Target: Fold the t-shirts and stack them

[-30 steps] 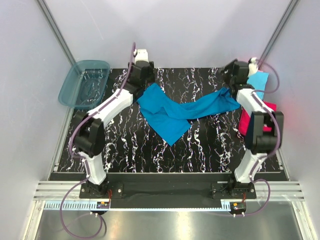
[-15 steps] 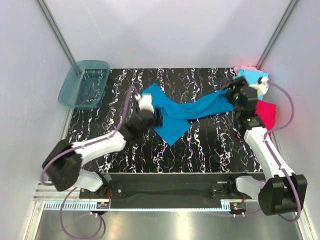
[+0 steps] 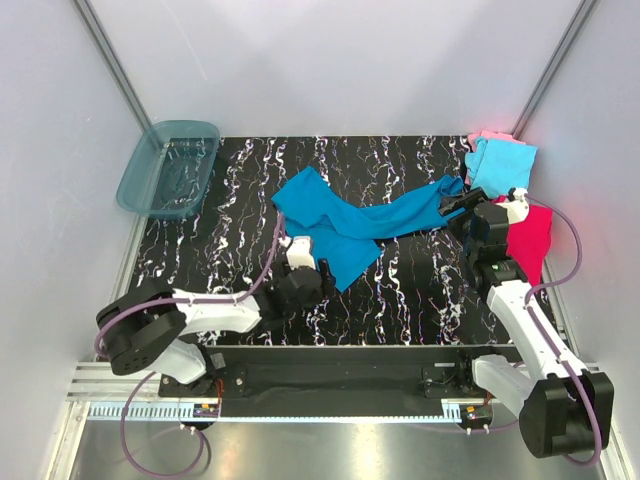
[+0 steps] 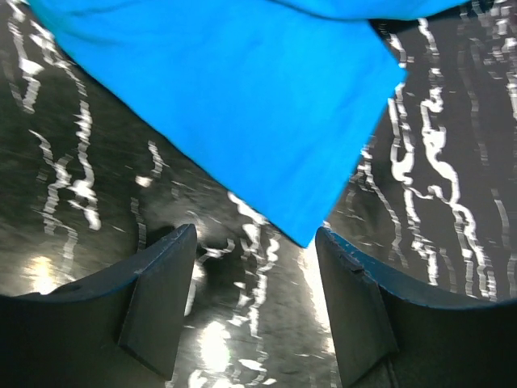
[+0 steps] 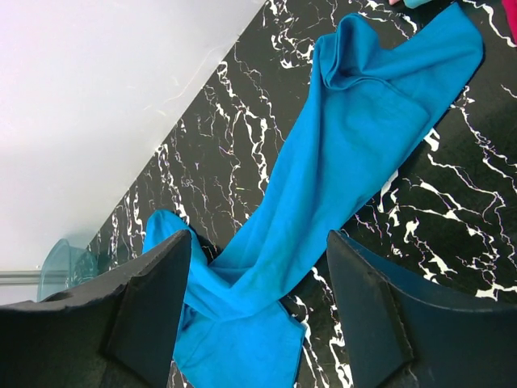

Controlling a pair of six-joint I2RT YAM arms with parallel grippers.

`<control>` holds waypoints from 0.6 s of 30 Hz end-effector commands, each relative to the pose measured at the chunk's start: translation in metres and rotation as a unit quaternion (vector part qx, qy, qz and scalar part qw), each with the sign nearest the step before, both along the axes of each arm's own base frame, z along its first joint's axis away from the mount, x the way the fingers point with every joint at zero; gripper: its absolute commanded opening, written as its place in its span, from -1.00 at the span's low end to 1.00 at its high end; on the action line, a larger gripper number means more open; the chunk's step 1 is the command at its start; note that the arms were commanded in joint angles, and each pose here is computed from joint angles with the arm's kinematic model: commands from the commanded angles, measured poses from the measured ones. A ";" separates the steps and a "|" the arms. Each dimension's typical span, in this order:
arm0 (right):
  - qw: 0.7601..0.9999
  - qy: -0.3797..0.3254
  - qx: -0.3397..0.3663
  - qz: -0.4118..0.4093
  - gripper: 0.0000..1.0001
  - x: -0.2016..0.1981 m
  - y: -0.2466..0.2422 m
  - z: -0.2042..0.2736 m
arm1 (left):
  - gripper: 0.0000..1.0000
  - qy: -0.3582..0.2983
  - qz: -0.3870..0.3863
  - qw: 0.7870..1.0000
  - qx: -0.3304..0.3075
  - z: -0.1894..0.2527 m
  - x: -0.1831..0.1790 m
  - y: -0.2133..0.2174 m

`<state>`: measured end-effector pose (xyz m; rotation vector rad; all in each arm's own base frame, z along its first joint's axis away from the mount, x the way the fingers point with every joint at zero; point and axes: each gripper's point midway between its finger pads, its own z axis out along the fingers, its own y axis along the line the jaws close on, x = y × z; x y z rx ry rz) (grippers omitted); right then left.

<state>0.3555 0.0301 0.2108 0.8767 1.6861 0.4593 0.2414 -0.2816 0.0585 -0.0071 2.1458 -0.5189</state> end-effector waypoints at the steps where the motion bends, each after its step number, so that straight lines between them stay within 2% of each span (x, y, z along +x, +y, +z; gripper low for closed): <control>1: 1.000 -0.026 0.008 -0.006 0.49 0.003 0.000 0.011 | 0.30 -0.015 0.029 0.998 -0.047 0.005 0.003 -0.011; 11: 1.000 -0.019 0.007 -0.008 0.49 0.001 -0.001 0.003 | 0.30 0.027 0.019 0.998 -0.049 -0.031 -0.011 -0.037; 18: 1.000 -0.015 0.012 -0.008 0.50 0.002 0.000 0.000 | 0.29 0.030 0.013 0.998 -0.046 -0.040 -0.008 -0.050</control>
